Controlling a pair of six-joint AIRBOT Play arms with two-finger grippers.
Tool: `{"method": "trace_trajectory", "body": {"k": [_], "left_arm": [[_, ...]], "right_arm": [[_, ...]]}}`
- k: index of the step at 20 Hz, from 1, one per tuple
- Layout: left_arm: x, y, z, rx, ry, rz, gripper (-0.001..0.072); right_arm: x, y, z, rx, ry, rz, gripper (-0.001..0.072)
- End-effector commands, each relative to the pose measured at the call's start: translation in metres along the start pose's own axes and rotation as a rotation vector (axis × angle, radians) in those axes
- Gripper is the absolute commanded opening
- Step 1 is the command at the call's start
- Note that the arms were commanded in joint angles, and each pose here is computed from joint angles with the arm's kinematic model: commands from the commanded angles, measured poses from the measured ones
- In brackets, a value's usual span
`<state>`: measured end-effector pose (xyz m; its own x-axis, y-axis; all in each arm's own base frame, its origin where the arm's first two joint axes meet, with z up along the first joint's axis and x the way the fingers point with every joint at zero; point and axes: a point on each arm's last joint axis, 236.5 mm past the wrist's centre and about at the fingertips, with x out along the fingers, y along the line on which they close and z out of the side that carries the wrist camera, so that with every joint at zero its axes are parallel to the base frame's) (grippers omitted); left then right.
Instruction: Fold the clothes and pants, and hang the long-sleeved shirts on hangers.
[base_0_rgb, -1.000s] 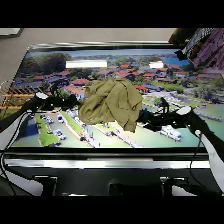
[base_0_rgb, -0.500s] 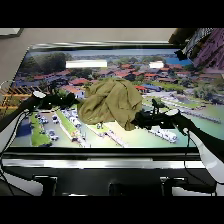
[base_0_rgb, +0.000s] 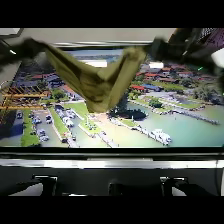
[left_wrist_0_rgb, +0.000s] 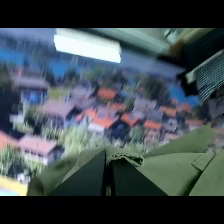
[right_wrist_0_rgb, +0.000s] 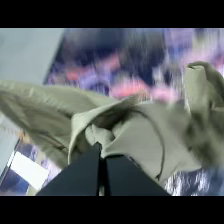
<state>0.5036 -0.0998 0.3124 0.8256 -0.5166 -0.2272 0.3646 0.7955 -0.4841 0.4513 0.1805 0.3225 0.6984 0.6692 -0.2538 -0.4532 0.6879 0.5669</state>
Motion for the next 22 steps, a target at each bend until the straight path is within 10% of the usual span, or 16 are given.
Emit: {"method": "trace_trajectory", "body": {"k": [1, 12, 22], "left_arm": [[-0.116, -0.113, 0.098, 0.248, -0.288, -0.062, 0.0023], [-0.323, -0.192, 0.097, 0.317, -0.539, 0.15, 0.0024], [-0.042, 0.012, 0.064, 0.149, -0.108, 0.234, 0.0023]], "right_arm": [[-0.112, 0.103, 0.09, -0.256, -0.273, -0.022, 0.0032], [-0.295, 0.22, 0.069, -0.359, -0.528, -0.018, 0.0033], [-0.055, -0.012, 0.059, -0.099, -0.05, -0.3, 0.0033]]}}
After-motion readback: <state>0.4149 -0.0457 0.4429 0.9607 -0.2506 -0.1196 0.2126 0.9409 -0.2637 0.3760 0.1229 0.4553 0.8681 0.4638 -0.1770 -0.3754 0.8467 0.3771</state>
